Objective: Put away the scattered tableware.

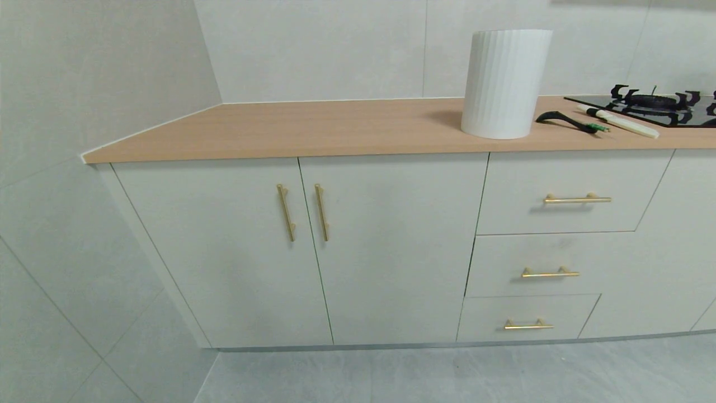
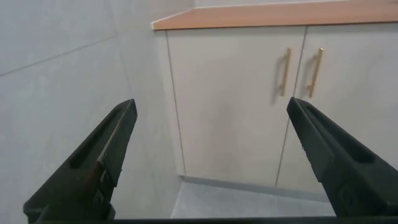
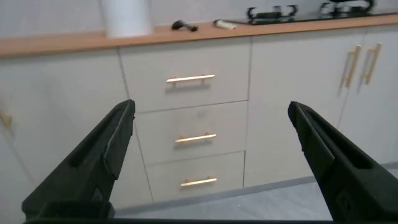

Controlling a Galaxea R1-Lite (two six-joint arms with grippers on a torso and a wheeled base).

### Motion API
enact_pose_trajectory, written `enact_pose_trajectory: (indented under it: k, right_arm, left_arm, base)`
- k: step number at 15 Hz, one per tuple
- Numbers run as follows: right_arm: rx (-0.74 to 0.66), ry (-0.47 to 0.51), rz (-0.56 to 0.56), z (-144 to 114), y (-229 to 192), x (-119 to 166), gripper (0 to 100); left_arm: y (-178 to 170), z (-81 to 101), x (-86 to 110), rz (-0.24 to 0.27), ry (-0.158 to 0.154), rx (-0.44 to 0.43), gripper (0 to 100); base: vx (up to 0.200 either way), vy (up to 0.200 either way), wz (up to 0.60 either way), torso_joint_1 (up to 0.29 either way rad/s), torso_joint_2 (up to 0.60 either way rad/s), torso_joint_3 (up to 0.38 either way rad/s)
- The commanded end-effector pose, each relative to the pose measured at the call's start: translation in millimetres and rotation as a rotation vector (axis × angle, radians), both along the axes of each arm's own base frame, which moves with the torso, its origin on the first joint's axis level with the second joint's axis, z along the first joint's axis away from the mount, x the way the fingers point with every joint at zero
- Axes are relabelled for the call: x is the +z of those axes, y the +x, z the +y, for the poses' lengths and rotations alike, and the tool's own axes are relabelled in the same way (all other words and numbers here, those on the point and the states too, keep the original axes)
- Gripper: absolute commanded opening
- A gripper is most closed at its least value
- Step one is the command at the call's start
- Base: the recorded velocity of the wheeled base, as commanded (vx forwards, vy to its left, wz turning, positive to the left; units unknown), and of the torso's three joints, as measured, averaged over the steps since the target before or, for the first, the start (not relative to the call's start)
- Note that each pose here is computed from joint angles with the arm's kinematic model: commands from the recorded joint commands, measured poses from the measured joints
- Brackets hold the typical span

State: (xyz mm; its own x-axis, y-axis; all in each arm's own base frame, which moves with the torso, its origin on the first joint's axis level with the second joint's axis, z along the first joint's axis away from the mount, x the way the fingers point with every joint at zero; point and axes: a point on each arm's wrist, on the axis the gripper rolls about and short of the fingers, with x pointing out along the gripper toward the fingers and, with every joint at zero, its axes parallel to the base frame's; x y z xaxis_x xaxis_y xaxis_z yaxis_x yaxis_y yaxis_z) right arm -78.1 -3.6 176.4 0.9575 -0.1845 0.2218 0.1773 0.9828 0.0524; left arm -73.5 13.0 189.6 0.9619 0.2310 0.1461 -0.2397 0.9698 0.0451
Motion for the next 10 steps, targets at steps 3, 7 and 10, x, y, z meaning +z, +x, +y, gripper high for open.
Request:
enact_pose_trajectory:
  k: [3, 7, 10]
  right_arm:
    - [0.003, 0.012, 0.152, 0.0, 26.3, -47.3, 100]
    - [0.044, -0.027, 0.162, 0.8, 54.8, -93.9, 100]
    - [0.099, -0.033, 0.181, 2.1, 55.1, -95.9, 100]
  left_arm:
    - [5.2, -7.6, -40.7, 0.059, 0.036, 0.017, 100]
    - [32.5, -8.6, -73.7, 0.073, 0.042, -0.029, 100]
    - [48.4, -9.2, -106.8, 0.129, 0.041, -0.059, 100]
  base:
    - [0.0, 0.0, 0.0, 0.0, 0.0, 0.0]
    - [0.0, 0.0, 0.0, 0.0, 0.0, 0.0]
    - [0.0, 0.0, 0.0, 0.0, 0.0, 0.0]
